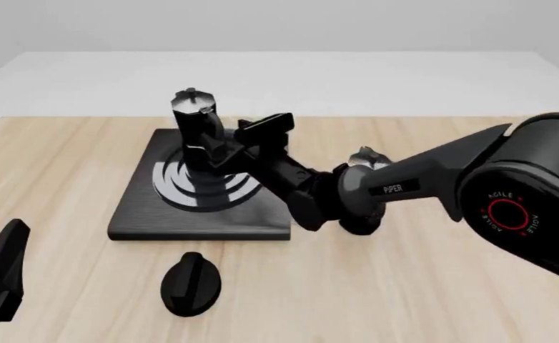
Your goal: Put the right moka pot on the stove.
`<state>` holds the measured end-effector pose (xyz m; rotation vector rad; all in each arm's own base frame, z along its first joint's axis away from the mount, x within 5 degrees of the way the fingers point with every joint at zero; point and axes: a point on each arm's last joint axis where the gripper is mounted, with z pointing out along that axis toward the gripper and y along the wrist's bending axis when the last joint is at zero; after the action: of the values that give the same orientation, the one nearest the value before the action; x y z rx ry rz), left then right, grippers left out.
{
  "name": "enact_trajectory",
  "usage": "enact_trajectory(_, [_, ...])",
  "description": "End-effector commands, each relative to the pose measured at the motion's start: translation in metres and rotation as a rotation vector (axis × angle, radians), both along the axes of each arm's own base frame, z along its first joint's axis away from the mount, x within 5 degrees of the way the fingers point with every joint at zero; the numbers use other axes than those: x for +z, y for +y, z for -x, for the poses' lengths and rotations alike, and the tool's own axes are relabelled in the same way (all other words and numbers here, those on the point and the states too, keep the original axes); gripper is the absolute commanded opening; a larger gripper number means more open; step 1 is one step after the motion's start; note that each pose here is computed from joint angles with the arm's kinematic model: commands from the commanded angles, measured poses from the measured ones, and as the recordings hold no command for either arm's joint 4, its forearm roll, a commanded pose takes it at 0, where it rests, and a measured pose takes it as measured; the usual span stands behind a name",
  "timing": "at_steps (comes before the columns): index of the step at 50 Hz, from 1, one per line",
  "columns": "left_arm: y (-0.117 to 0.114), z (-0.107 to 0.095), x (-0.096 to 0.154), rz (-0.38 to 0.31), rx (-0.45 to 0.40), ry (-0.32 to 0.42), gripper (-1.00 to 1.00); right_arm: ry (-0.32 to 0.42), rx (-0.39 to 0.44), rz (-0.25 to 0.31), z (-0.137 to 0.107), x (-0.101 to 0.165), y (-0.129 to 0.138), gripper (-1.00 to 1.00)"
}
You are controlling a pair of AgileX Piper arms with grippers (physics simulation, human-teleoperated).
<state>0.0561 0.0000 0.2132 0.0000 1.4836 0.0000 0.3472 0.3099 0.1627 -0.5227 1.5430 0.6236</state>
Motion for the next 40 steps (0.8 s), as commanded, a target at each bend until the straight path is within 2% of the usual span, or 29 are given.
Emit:
enact_trajectory(1, [0.000,0.000,0.000,0.000,0.000,0.000,1.00,0.004,0.010,0.015,0.020,0.009,-0.011,1.00])
enact_trajectory(18, [0.000,0.000,0.000,0.000,0.000,0.000,1.00,0.021,0.038,0.028,0.047,0.023,-0.020,1.00])
enact_trajectory(40, [0.000,0.000,0.000,0.000,0.000,0.000,1.00,-0.007,0.084,0.002,0.107,0.065,-0.056,1.00])
